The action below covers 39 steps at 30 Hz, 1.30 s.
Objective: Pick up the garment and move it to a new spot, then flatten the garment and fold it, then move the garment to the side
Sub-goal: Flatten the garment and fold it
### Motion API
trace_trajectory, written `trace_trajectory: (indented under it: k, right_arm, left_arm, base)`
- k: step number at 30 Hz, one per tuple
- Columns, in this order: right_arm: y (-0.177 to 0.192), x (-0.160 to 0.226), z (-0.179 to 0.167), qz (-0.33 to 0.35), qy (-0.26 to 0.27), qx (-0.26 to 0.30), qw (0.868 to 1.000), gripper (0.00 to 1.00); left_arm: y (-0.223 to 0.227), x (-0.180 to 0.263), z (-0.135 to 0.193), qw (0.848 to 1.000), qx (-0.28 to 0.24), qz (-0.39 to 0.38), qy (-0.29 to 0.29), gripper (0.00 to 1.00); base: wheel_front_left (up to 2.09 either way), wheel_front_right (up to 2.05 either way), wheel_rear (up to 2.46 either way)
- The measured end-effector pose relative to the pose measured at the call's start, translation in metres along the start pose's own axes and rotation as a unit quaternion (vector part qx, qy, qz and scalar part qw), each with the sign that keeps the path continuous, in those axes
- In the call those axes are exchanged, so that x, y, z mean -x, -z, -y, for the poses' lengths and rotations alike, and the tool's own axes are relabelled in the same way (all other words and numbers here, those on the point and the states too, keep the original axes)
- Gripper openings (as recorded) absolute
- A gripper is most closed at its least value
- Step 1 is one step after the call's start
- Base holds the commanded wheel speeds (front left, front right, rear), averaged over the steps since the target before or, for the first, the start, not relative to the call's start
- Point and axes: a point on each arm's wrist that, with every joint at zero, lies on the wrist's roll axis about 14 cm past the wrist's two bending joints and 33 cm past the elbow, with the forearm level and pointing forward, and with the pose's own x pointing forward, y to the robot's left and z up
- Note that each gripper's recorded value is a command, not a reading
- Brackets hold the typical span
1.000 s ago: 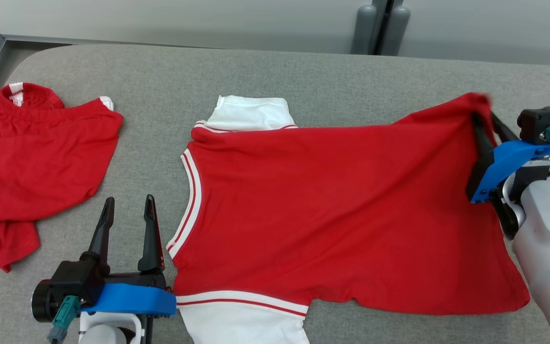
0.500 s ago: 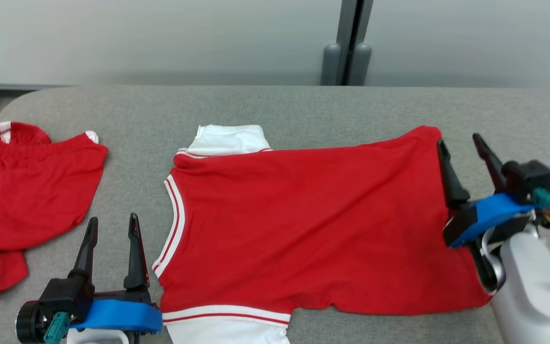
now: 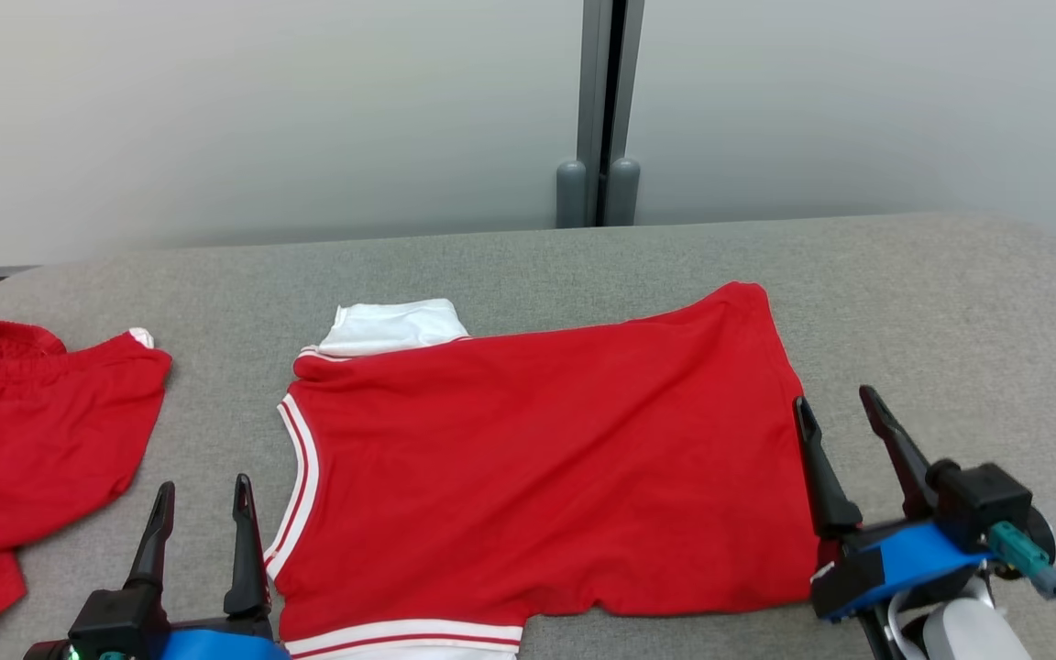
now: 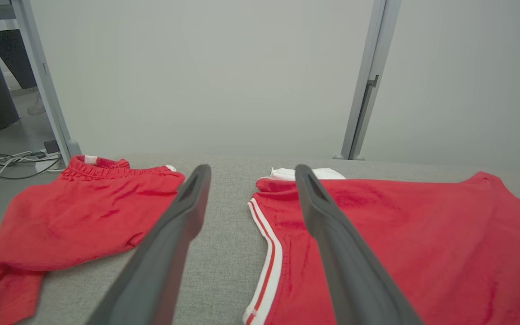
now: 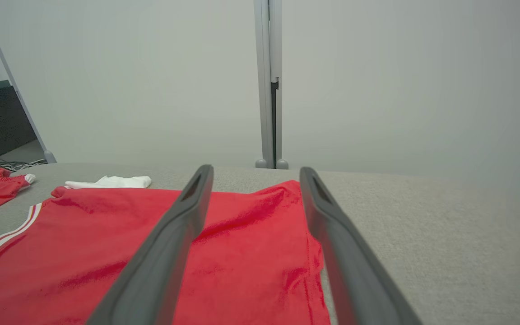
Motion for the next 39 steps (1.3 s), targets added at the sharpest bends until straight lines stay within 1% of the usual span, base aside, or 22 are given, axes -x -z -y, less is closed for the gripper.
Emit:
trace_trajectory:
  k: [4,11,17,32,39]
  right_arm:
    - [0.001,0.015,0.003,0.001,0.012,-0.005,1.0,1.0]
    - [0.013,0.04,0.007,-0.017,0.029,-0.005,0.999,1.0]
    - [0.018,0.052,0.007,-0.025,0.035,-0.002,0.999,1.0]
    - [0.025,0.053,0.008,-0.035,0.038,-0.008,0.999,1.0]
    - [0.05,0.063,0.027,-0.076,0.069,-0.012,0.995,1.0]
  left_arm:
    - [-0.001,0.004,0.0,1.0,-0.005,0.002,0.001,1.0]
    - [-0.005,0.009,-0.003,1.0,-0.012,0.007,-0.006,1.0]
    - [-0.001,0.015,-0.005,1.0,-0.022,0.002,-0.008,1.0]
    - [0.008,0.02,-0.01,1.0,-0.025,-0.014,-0.014,1.0]
    - [0.037,0.029,-0.005,0.998,0.0,-0.059,-0.008,1.0]
  base:
    - [0.0,0.0,0.0]
    - [0.0,0.0,0.0]
    - [0.0,0.0,0.0]
    - [0.0,0.0,0.0]
    - [0.0,0.0,0.0]
